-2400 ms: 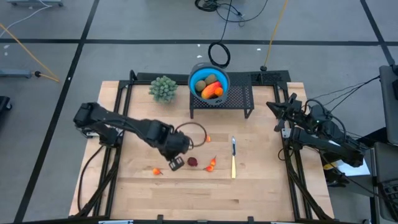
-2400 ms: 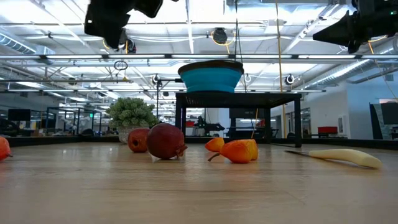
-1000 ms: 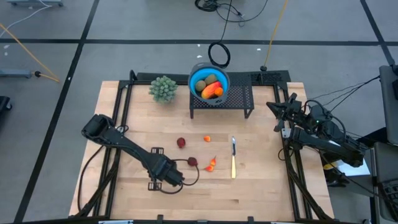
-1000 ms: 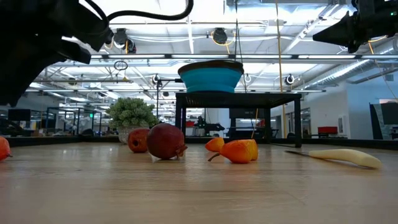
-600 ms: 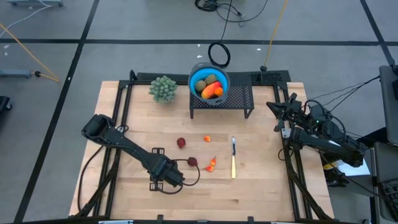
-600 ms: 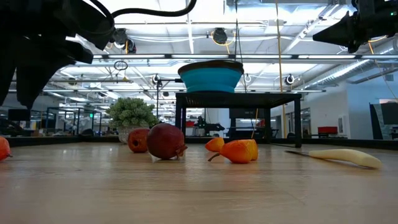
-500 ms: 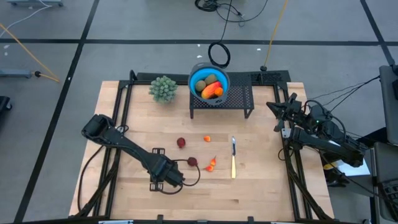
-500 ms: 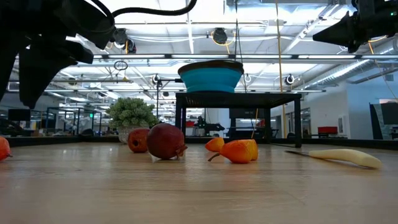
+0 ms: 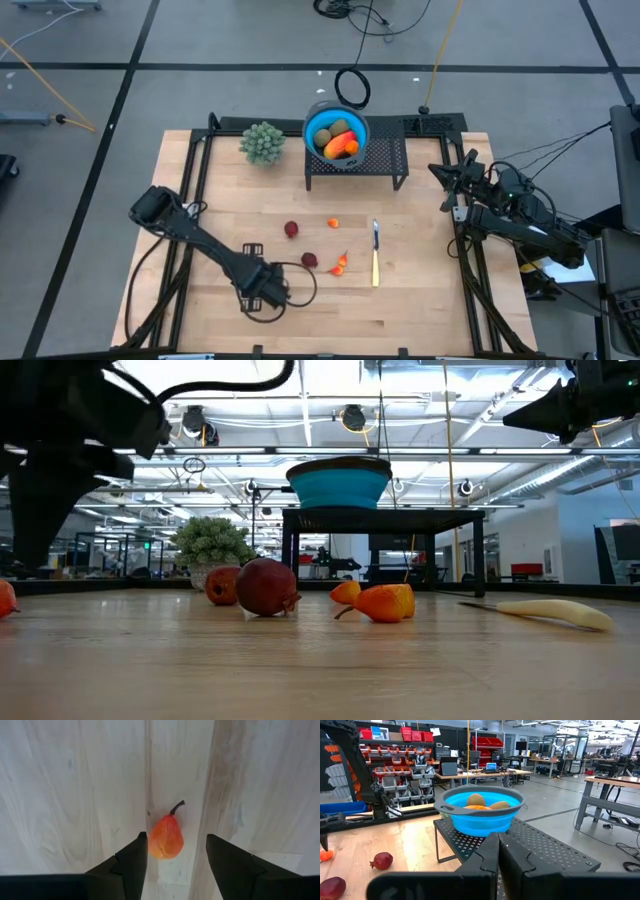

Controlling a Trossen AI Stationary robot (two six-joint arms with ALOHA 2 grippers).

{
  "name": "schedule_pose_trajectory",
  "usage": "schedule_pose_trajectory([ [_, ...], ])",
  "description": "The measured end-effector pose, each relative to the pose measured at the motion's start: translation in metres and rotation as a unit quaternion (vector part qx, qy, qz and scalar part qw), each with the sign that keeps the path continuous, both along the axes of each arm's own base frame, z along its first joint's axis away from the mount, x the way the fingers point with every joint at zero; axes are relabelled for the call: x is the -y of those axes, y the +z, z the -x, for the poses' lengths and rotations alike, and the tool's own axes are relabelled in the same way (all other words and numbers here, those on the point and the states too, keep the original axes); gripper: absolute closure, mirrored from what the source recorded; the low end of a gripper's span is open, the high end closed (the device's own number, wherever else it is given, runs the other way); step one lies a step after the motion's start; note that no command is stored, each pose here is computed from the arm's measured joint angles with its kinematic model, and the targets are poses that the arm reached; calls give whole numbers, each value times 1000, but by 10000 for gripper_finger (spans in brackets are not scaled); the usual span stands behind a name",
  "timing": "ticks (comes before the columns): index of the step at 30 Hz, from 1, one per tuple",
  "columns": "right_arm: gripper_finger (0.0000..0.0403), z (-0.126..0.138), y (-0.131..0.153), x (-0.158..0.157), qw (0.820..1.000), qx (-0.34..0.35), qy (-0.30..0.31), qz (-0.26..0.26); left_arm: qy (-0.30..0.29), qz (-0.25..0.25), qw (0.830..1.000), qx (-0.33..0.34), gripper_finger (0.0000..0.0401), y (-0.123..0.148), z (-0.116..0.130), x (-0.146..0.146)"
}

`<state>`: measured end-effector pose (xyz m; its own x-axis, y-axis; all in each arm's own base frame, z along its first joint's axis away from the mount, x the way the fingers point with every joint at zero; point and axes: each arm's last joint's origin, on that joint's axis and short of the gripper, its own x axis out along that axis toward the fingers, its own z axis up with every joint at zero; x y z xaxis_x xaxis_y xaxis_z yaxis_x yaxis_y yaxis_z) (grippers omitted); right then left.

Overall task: Pick & Place Fruit
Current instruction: Put the orange peach into the blue strainer bowl on the shelf

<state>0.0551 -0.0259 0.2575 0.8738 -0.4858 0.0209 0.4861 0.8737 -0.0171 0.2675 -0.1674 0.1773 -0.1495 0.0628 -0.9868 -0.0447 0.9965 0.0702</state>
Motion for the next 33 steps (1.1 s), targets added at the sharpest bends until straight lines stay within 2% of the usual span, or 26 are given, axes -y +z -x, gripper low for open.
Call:
schedule_pose_trajectory([
  [9,403,0,0,0,1000,0,0,0,-11,21,1000,7,204,-14,3,1],
  [18,403,0,0,0,1000,0,0,0,-10,27,999,-26,209,-28,13,-4],
  [33,403,0,0,0,1000,0,0,0,-34,36,998,-28,273,-28,13,-3],
])
